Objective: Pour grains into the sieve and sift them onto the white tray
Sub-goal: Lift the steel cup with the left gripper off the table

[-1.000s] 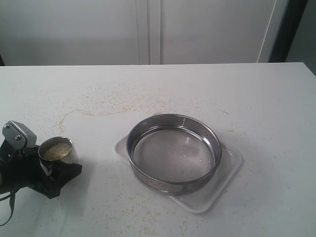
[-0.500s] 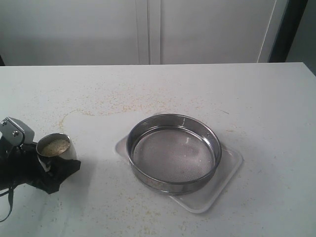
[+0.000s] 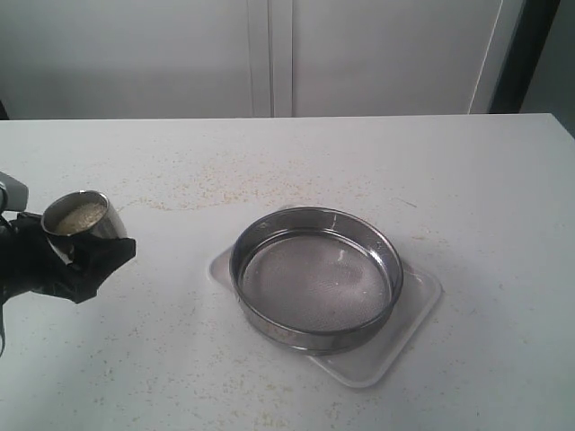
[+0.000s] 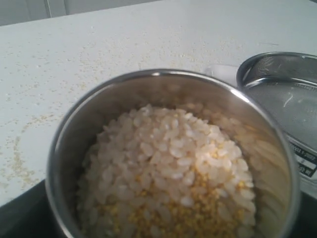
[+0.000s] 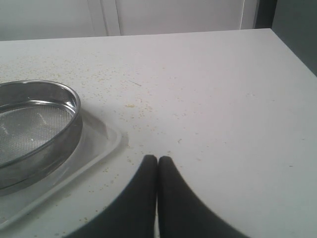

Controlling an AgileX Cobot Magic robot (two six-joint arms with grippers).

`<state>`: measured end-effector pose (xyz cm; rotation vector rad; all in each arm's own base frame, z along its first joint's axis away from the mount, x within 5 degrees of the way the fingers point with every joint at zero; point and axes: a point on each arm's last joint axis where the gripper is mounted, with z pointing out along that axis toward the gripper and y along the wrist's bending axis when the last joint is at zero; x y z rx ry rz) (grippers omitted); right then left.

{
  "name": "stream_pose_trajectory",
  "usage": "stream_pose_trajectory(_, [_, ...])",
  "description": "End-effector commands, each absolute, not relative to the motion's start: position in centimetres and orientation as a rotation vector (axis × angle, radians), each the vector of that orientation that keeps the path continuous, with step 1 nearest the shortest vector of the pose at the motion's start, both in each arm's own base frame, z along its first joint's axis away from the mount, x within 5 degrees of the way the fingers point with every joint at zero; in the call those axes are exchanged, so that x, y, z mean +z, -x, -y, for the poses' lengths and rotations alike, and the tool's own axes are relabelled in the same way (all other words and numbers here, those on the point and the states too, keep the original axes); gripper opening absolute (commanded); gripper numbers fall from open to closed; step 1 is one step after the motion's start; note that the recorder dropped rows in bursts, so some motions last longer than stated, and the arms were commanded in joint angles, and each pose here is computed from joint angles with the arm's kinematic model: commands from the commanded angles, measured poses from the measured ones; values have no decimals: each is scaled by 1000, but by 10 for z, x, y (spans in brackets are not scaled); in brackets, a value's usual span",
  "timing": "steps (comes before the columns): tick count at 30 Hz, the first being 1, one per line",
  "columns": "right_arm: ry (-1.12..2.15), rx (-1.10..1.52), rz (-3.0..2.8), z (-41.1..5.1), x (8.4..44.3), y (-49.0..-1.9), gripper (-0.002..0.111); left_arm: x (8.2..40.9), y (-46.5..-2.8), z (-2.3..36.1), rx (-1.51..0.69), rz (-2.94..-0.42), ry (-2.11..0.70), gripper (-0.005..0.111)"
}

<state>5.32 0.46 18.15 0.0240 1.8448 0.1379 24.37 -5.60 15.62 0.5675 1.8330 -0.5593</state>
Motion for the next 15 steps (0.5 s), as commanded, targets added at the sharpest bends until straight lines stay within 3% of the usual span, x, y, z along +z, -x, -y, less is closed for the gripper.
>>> stream_pose_trajectory(1, [-28, 133, -1828, -4, 182, -53, 0, 177, -240, 56, -553, -1803, -550, 0])
stream_pose_trajectory(15, [-28, 133, -1828, -4, 182, -53, 0, 203, -238, 53, -518, -1887, -548, 0])
